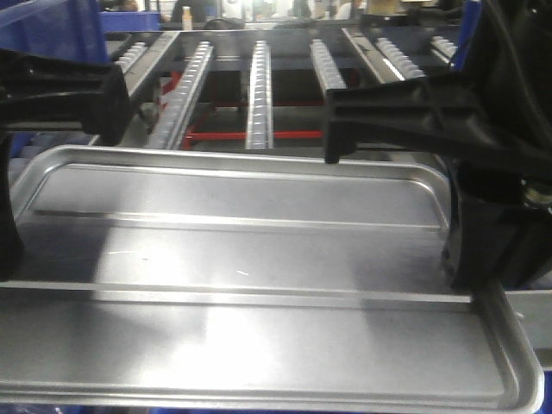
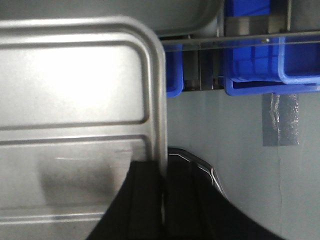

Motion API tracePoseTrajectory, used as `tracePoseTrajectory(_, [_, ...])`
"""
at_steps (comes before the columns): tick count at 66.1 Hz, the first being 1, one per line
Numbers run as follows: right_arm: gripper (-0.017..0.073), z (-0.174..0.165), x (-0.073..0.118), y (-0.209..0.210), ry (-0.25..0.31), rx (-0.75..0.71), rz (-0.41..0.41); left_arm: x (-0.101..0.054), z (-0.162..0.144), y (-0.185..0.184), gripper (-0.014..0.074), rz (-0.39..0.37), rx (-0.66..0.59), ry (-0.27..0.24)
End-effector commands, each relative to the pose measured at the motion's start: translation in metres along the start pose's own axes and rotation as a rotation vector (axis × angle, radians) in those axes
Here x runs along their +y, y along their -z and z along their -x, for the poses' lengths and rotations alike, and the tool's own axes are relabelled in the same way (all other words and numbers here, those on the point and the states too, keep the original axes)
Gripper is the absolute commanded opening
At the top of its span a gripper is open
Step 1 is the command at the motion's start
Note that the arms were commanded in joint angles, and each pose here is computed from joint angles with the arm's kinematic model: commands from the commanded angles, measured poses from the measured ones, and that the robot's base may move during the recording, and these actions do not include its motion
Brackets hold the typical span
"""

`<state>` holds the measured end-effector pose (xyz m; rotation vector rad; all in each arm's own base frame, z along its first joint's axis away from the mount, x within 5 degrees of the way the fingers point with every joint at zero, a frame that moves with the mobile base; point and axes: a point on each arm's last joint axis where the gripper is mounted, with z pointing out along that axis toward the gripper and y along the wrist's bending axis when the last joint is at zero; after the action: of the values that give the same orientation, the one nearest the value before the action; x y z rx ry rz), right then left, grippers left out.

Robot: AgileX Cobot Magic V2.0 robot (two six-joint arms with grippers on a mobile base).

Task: Grab silver tray and place in blue box
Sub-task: 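Hold the tray level in both grippers while the base drives to the blue crate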

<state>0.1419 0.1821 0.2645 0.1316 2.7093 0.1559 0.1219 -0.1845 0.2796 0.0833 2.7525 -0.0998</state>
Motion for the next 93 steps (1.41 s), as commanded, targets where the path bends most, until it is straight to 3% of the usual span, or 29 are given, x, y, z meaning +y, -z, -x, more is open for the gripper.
tracePoseTrajectory(1, [0.0062,0.0080,0.0044,0.0135,0.001,-0.064,0.085,-0.0052,0.0048,0.0146,-0.0008,-0.094,-0.052,0.015])
tracePoseTrajectory(93, [0.0062,0.0083,0.0043,0.0135,0.004,-0.067,0.083,-0.0052,0.0047,0.0146,-0.0008,-0.095,-0.050,0.016])
